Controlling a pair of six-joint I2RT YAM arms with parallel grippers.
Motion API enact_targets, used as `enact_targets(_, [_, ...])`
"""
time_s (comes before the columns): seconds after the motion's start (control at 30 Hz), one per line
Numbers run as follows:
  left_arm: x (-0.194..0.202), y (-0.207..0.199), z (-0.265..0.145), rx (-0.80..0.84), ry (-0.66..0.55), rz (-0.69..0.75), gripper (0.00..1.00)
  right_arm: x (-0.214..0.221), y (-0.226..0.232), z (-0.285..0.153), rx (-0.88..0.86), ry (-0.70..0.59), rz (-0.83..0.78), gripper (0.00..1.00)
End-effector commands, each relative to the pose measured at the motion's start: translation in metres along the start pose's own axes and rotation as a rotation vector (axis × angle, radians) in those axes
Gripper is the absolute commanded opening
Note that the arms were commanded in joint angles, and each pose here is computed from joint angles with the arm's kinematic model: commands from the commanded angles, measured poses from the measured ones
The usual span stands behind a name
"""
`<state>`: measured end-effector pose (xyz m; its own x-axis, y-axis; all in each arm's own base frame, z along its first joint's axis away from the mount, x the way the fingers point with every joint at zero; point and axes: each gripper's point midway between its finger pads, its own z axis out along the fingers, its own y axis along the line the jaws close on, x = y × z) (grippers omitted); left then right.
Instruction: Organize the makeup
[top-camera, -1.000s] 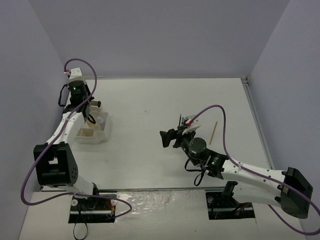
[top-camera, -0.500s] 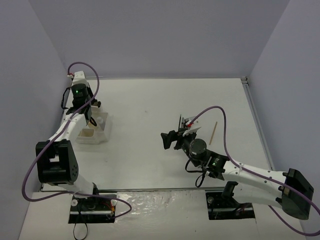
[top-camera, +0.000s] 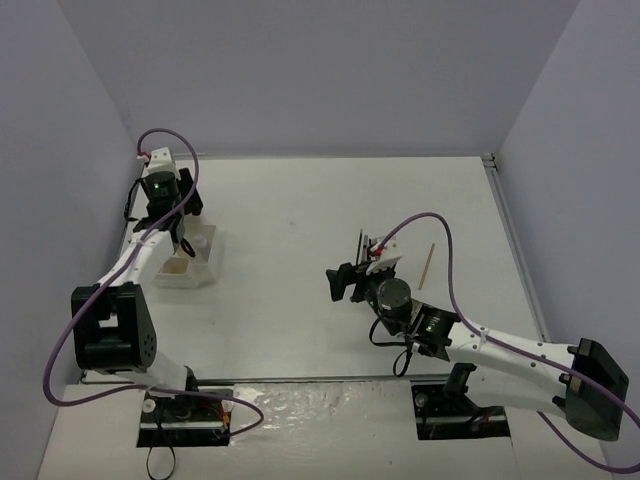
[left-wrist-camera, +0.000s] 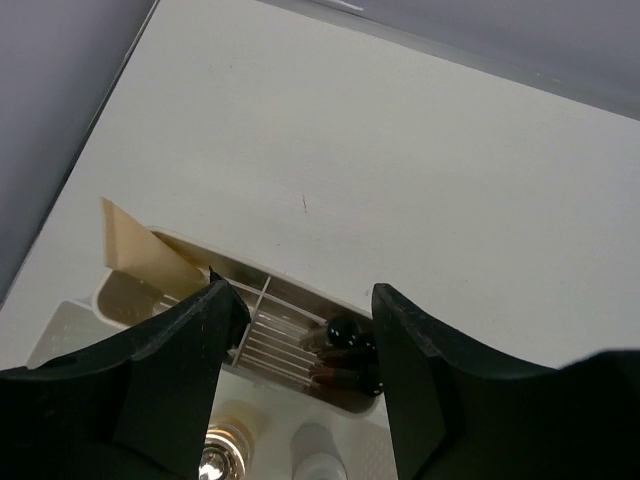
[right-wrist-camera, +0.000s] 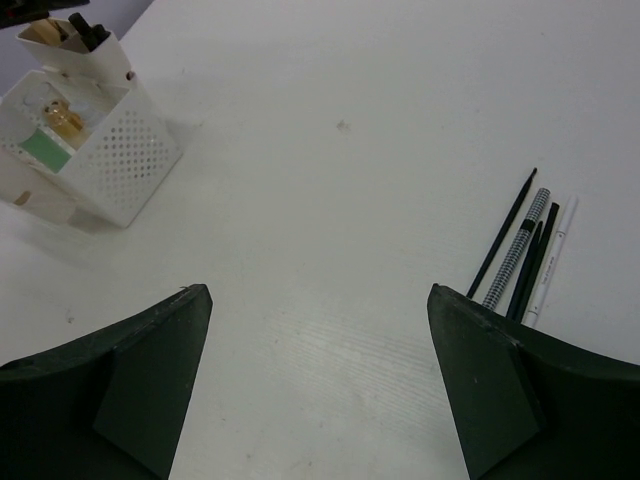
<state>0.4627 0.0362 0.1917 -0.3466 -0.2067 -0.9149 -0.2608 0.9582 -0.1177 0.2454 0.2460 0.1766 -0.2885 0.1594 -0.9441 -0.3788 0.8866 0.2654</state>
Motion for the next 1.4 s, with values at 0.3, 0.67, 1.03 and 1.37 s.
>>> enact_targets(0.3, [-0.078,-0.028,-0.164,0.185,-0.006,-0.107,0.89,0.026,-0.032,0.018,0.291,0.145,0.128,0.67])
enact_targets(0.67, [0.051,-0.070,-0.236,0.509,0.228,0.005,0.94,0.068,-0.055,0.057,0.374,0.310,0.194,0.45])
enact_targets(1.03, [0.085,-0.067,-0.238,0.527,0.246,0.035,0.94,0.073,-0.086,0.116,0.483,0.343,0.189,0.35])
enact_targets(1.37, [0.083,-0.062,-0.240,0.507,0.230,0.047,0.94,0.081,-0.113,0.136,0.536,0.369,0.216,0.31])
